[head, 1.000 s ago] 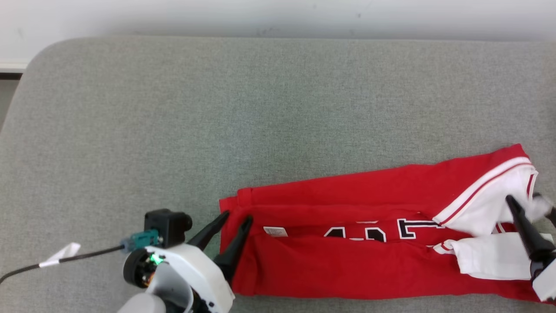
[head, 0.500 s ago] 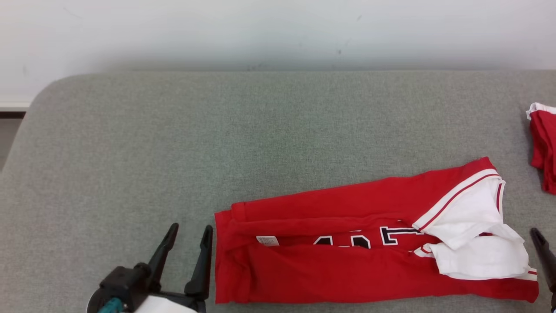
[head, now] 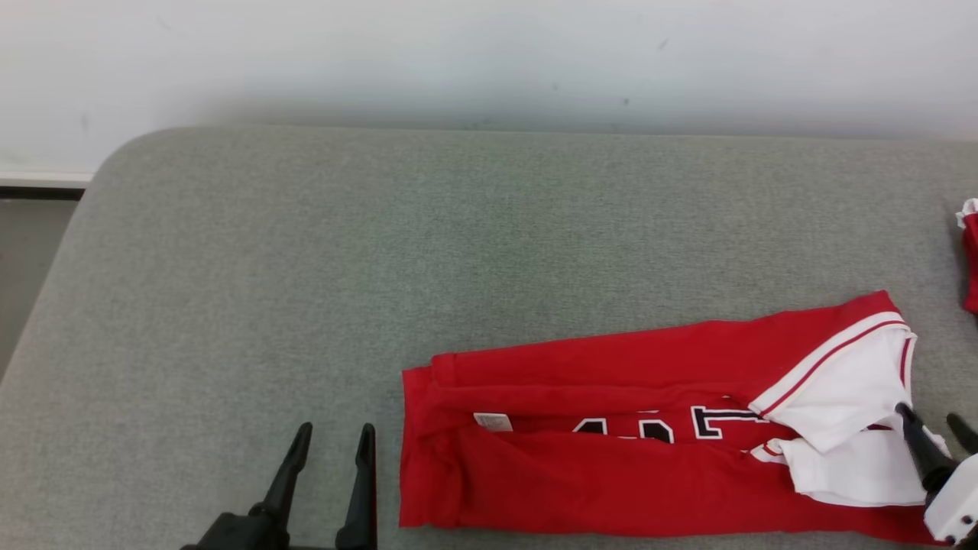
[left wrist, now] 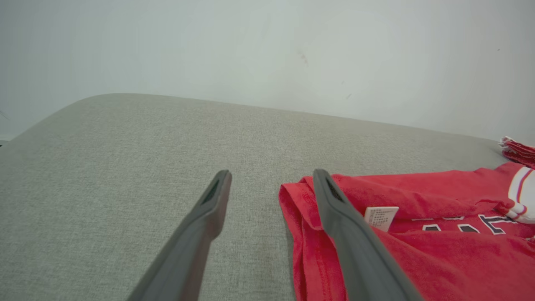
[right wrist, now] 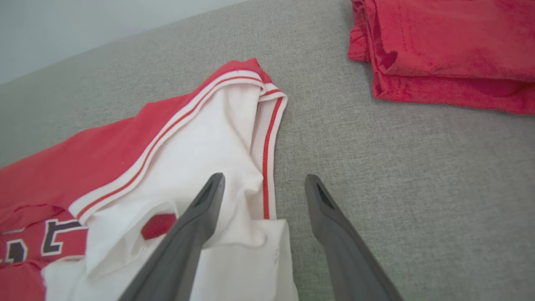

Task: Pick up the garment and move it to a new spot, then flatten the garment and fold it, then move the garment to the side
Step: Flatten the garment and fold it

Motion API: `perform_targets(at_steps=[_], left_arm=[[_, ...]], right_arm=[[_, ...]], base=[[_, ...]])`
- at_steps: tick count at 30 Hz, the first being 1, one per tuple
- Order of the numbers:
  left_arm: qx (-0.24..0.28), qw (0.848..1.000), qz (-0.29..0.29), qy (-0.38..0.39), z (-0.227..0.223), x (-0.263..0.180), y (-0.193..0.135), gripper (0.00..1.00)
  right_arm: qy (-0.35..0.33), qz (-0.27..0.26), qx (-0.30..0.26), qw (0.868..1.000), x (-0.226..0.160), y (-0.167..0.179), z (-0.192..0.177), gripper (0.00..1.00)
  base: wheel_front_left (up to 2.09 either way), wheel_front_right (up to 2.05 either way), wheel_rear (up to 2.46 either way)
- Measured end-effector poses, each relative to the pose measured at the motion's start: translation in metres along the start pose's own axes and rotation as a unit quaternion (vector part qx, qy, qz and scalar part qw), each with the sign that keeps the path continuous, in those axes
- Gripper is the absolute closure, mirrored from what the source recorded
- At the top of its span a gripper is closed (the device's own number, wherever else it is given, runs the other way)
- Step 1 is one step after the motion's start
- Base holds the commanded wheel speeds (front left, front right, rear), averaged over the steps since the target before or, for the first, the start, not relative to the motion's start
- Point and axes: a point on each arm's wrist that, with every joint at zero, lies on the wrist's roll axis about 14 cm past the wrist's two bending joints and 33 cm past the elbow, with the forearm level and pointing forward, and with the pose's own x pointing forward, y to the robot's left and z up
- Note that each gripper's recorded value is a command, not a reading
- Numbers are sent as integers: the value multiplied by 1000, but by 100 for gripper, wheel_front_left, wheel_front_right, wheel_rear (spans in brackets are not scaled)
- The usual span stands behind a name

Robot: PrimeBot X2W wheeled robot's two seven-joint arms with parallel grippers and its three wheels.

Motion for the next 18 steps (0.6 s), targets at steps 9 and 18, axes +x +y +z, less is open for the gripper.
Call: perform_targets(at_steps=[9,18], left_arm=[[-1,1000,18,12,-11,-4,12,0],[4,1000,15,21,-19,-1,14,0]], right_arm=[[69,4,8,998,14,10,-39,0],[68,27,33,997,22,29,-44,100]], base=[[0,0,0],[0,0,0]])
